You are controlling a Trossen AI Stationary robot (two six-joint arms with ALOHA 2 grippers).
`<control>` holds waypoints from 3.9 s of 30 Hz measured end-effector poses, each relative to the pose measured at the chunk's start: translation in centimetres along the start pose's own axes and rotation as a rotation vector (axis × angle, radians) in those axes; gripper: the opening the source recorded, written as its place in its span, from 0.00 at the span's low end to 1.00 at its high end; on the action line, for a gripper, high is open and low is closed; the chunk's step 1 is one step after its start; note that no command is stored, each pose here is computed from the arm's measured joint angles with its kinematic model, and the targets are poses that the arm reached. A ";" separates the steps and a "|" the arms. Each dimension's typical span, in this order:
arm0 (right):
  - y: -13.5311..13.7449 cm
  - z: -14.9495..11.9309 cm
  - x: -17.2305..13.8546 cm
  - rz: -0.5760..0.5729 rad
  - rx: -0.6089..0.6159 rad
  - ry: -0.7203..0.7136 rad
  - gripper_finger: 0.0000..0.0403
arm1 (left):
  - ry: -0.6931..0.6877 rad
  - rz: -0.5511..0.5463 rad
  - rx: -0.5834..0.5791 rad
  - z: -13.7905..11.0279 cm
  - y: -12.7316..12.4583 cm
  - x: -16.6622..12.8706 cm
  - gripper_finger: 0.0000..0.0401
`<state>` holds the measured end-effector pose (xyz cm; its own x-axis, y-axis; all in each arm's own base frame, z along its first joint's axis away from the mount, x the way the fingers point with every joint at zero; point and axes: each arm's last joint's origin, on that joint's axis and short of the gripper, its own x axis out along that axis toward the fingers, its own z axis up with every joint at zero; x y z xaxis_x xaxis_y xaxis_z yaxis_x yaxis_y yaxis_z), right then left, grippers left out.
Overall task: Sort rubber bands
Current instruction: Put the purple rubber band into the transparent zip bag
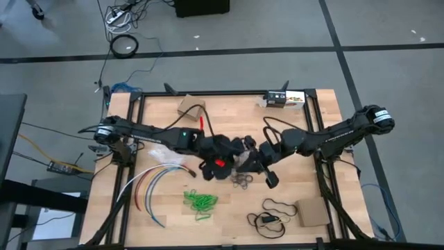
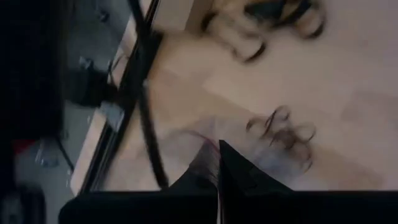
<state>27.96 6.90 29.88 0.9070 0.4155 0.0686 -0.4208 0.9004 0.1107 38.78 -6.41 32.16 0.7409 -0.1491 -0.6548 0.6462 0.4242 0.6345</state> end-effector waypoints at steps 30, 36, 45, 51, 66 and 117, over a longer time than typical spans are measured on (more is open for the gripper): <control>-1.4 -0.8 -2.4 -0.311 0.003 0.350 0.00 | 0.029 -0.070 0.007 0.6 -0.7 -0.6 0.00; -1.5 -1.9 -2.9 -0.332 0.063 0.457 0.01 | -0.006 -0.043 0.008 1.1 0.1 -1.2 0.00; -0.5 0.0 -2.2 -0.267 -0.026 0.407 0.06 | 0.006 -0.060 0.009 1.1 -0.1 -1.3 0.00; -0.1 0.0 -2.2 -0.243 -0.034 0.444 0.14 | 0.039 -0.079 0.008 0.8 -0.3 -1.3 0.00; 1.4 -0.7 -2.4 -0.243 0.020 0.509 0.40 | 0.099 -0.070 0.008 0.5 -0.4 -1.3 0.00; -2.5 -12.1 -5.1 -0.472 -0.122 0.167 0.34 | -0.012 -0.069 0.016 1.7 -0.5 -1.3 0.00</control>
<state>24.56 4.11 17.30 0.9920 -0.0336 -0.1213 0.0306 0.9992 -0.0258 37.85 -7.92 33.39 0.6968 -0.1877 -0.6922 0.6982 0.3984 0.5948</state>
